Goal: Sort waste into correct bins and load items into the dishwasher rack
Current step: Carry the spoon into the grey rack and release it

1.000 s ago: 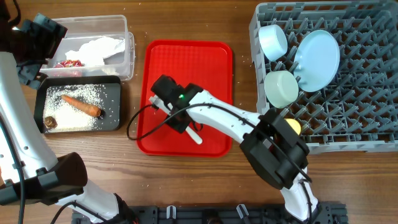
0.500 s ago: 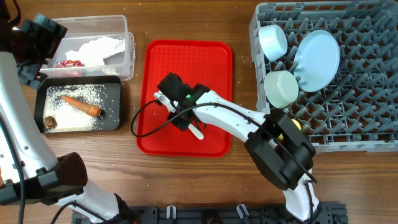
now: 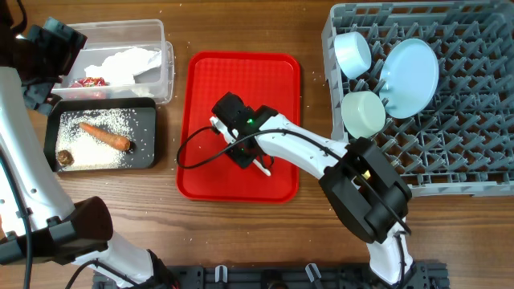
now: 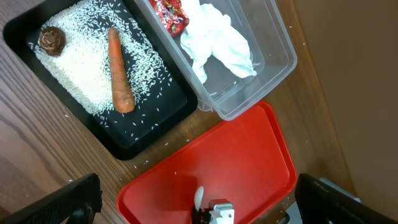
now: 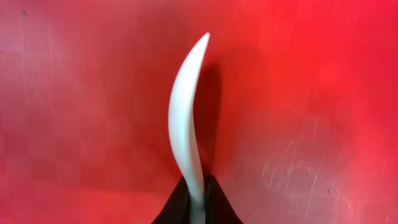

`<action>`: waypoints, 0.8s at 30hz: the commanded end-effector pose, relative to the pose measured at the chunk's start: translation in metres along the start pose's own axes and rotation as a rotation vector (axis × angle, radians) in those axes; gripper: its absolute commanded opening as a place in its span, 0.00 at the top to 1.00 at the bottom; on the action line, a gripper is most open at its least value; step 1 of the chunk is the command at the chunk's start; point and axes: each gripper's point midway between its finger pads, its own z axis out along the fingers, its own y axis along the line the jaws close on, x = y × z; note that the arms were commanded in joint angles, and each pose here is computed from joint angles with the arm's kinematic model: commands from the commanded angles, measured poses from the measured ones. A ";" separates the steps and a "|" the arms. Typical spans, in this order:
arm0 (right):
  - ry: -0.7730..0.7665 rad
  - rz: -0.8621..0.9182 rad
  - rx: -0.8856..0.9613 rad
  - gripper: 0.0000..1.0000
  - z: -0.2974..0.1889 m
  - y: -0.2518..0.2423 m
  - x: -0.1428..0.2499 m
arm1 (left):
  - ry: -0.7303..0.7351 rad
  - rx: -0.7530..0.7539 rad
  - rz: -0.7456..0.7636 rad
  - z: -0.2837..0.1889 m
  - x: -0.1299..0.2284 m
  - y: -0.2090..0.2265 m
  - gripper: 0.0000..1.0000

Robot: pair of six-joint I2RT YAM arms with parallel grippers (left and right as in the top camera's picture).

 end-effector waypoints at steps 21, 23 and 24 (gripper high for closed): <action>-0.182 0.862 0.335 0.96 -0.266 -0.252 0.159 | -0.008 -0.008 -0.020 0.000 -0.002 0.002 0.00; -0.174 0.928 0.352 0.96 -0.270 -0.265 0.179 | -0.008 -0.008 -0.020 0.000 -0.002 0.002 0.00; -0.173 0.970 0.361 0.96 -0.273 -0.273 0.192 | -0.008 -0.008 -0.020 0.000 -0.002 0.002 0.00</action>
